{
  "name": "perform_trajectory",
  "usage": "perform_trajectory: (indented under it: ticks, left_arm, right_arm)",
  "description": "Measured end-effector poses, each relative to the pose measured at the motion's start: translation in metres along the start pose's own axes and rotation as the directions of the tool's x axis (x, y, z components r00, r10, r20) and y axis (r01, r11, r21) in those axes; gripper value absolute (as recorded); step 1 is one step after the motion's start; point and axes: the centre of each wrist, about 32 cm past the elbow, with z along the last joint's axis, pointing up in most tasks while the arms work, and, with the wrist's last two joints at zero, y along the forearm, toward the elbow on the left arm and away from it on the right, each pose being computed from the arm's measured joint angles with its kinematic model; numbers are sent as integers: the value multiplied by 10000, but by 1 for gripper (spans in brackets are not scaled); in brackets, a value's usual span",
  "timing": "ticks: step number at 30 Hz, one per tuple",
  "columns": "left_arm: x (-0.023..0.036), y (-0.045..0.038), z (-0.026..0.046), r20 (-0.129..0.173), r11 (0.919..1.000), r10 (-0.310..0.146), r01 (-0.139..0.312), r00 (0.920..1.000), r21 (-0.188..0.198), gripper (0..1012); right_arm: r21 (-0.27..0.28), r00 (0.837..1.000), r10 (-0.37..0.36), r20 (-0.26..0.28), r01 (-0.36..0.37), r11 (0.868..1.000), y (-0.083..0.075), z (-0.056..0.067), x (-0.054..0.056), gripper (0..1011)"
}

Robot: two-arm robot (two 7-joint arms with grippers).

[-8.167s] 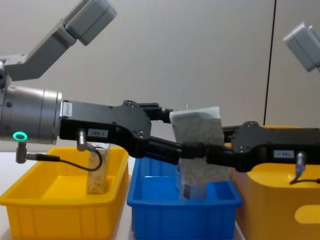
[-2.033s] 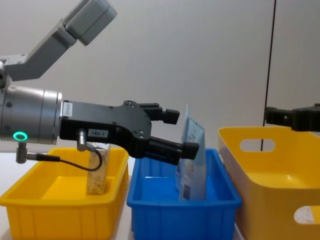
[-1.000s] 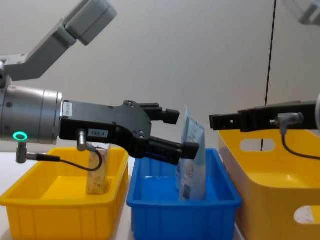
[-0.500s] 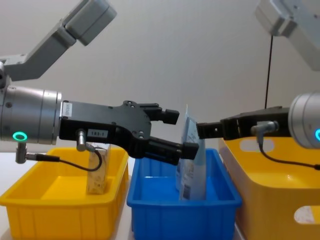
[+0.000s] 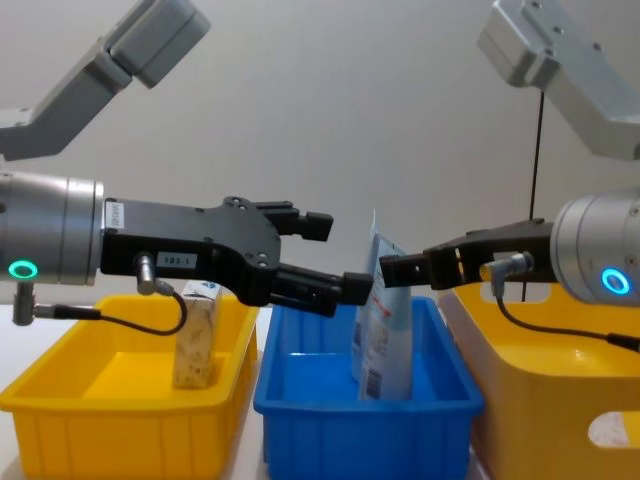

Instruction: Bimanual collaborative sorting of washing and personal care products

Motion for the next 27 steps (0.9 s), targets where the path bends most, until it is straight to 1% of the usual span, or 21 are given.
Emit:
perform_trajectory:
  ticks: [12, 22, 27]
  left_arm:
    - [44, 64, -58, -245, 9988, 491, -490, 9985, 60, 1001]
    - [52, 94, -98, -384, 9972, 738, -735, 9965, 103, 1001]
    - [55, 101, -107, -414, 9968, 800, -796, 9959, 112, 1001]
  right_arm:
    - [-40, 10000, -93, 13, 93, 9999, 48, -11, 2, 1003]
    - [-120, 9997, -228, -63, 227, 9997, 126, -35, -5, 1003]
    - [-188, 9994, -334, -108, 332, 9993, 203, -63, -14, 1003]
